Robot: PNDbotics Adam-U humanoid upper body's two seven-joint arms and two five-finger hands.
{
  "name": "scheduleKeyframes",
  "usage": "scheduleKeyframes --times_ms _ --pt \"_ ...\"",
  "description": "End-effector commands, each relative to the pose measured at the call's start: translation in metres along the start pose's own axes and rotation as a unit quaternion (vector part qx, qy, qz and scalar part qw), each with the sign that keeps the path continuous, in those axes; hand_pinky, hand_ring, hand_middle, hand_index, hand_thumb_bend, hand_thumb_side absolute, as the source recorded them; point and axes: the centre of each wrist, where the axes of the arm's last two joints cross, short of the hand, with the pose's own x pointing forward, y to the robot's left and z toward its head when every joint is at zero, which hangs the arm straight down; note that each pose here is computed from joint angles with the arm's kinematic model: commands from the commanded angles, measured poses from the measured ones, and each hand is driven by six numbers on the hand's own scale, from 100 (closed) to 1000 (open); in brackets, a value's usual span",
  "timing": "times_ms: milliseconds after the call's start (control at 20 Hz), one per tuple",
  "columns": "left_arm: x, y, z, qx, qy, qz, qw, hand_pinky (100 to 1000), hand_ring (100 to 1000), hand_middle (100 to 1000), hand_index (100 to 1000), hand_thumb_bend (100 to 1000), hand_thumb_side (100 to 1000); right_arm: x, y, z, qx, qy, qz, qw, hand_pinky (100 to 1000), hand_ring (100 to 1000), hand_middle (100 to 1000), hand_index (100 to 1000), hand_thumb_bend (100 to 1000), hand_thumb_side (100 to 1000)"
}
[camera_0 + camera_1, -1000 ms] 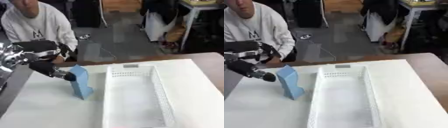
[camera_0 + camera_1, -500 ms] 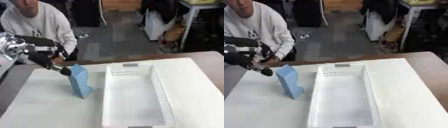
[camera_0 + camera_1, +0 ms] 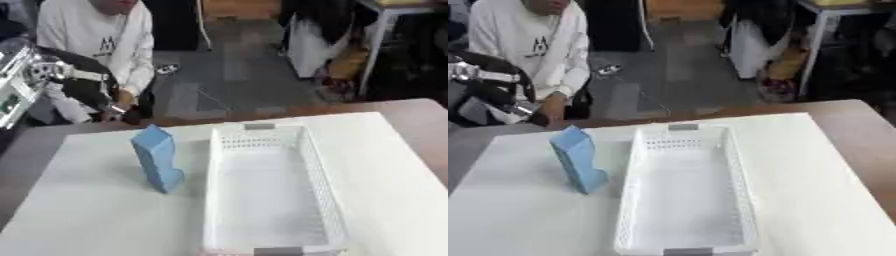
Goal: Pick up objects on the table and place them in the box.
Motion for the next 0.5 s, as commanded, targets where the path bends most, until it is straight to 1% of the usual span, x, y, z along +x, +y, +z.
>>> scheduleKeyframes --times_ms 50,500 --pt "-0.006 0.010 -0.002 -0.013 0.012 -0.014 1.000 364 677 789 785 917 1000 0.004 -0.002 -0.009 0.003 -0.013 -0.001 1.000 136 328 520 601 100 856" --pt "0.003 0.008 -0.027 -0.054 0.017 -0.037 0.998 371 676 783 770 914 1000 0.004 -0.002 -0.012 -0.014 -0.009 -0.002 1.000 138 327 518 591 100 858"
